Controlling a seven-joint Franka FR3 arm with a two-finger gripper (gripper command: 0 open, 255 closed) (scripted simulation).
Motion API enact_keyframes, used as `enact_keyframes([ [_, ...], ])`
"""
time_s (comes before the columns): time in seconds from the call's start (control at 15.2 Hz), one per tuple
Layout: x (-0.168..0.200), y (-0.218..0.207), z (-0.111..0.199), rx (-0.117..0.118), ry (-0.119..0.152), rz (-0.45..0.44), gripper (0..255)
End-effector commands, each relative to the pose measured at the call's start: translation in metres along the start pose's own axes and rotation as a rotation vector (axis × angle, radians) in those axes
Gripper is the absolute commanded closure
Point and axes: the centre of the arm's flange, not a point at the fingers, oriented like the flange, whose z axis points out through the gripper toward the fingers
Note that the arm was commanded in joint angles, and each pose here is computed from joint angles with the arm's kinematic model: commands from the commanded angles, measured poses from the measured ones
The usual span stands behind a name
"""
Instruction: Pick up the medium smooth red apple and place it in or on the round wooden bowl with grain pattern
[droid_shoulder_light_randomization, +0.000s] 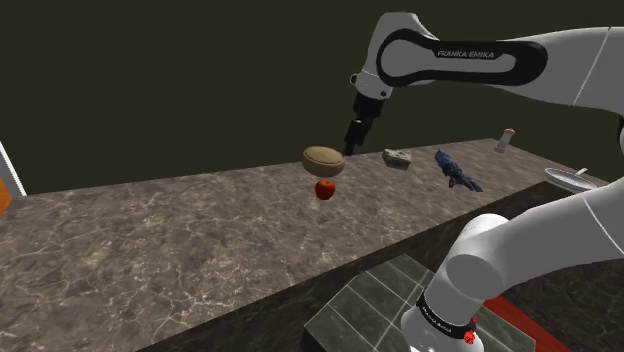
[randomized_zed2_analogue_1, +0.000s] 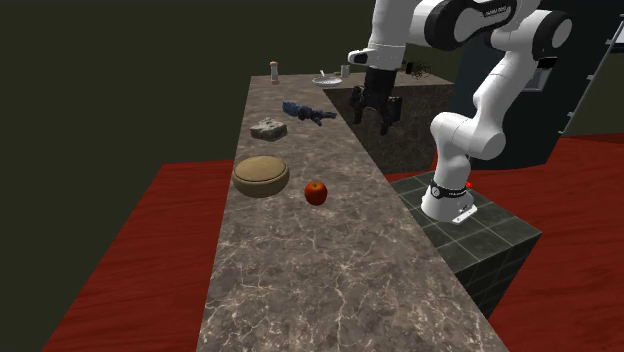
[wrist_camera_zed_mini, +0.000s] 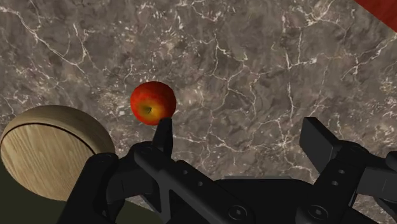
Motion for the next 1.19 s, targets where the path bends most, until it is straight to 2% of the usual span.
enact_keyframes([
  [0.0, 0.013, 0.015, 0.019, 0.007, -0.012, -0.027, 0],
  [1.12, 0.121, 0.107, 0.209, 0.069, -0.123, -0.242, 0],
])
